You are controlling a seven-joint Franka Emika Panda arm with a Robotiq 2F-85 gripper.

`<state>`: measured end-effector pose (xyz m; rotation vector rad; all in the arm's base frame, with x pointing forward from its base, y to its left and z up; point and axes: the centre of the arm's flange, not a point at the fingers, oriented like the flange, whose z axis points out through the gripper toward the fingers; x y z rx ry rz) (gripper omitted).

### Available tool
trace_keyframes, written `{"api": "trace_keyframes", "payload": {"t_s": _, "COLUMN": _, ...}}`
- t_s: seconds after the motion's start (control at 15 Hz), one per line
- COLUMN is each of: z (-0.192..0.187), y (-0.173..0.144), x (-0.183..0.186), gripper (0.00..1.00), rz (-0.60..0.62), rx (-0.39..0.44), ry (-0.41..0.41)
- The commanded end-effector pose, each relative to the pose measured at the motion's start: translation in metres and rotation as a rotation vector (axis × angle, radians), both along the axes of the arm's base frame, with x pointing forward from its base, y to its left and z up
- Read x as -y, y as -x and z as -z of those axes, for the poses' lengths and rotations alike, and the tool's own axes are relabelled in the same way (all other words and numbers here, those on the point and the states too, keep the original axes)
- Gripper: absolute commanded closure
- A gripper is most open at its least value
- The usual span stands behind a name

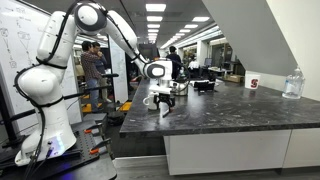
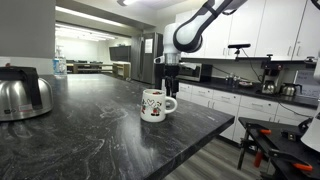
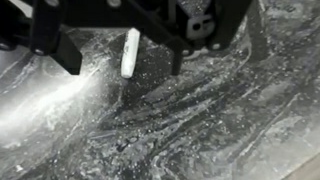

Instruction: Put the marker in the mug

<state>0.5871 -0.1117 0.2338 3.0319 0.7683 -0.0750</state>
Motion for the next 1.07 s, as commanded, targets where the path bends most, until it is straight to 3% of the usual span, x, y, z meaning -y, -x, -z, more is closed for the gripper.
{"api": "trace_keyframes", "payload": {"t_s": 0.0, "z": 0.015, "y": -0.020, "x": -0.012, "gripper": 0.16, "rz": 0.051, "rx": 0.021, "ry": -0.006}}
{"api": "trace_keyframes", "payload": {"t_s": 0.07, "z": 0.019, "y": -0.023, "x": -0.015, "gripper": 0.30, "rz": 0.075, "rx": 0.031, "ry": -0.007}}
{"api": "trace_keyframes", "payload": {"t_s": 0.33, "z": 0.027, "y": -0.029, "x": -0.018, "gripper": 0.59, "rz": 0.155, "rx": 0.074, "ry": 0.004}}
{"api": "trace_keyframes", "payload": {"t_s": 0.67, "z": 0.020, "y": -0.024, "x": -0.015, "gripper": 0.96, "rz": 0.140, "rx": 0.079, "ry": 0.012}}
{"api": "trace_keyframes", "payload": {"t_s": 0.73, "z": 0.017, "y": -0.021, "x": -0.015, "gripper": 1.00, "rz": 0.127, "rx": 0.061, "ry": 0.032}}
{"api": "trace_keyframes", "payload": {"t_s": 0.8, "z": 0.014, "y": -0.018, "x": -0.014, "gripper": 0.97, "rz": 0.116, "rx": 0.054, "ry": 0.053}}
{"api": "trace_keyframes", "payload": {"t_s": 1.0, "z": -0.005, "y": -0.003, "x": -0.008, "gripper": 0.95, "rz": -0.024, "rx": -0.067, "ry": 0.150}}
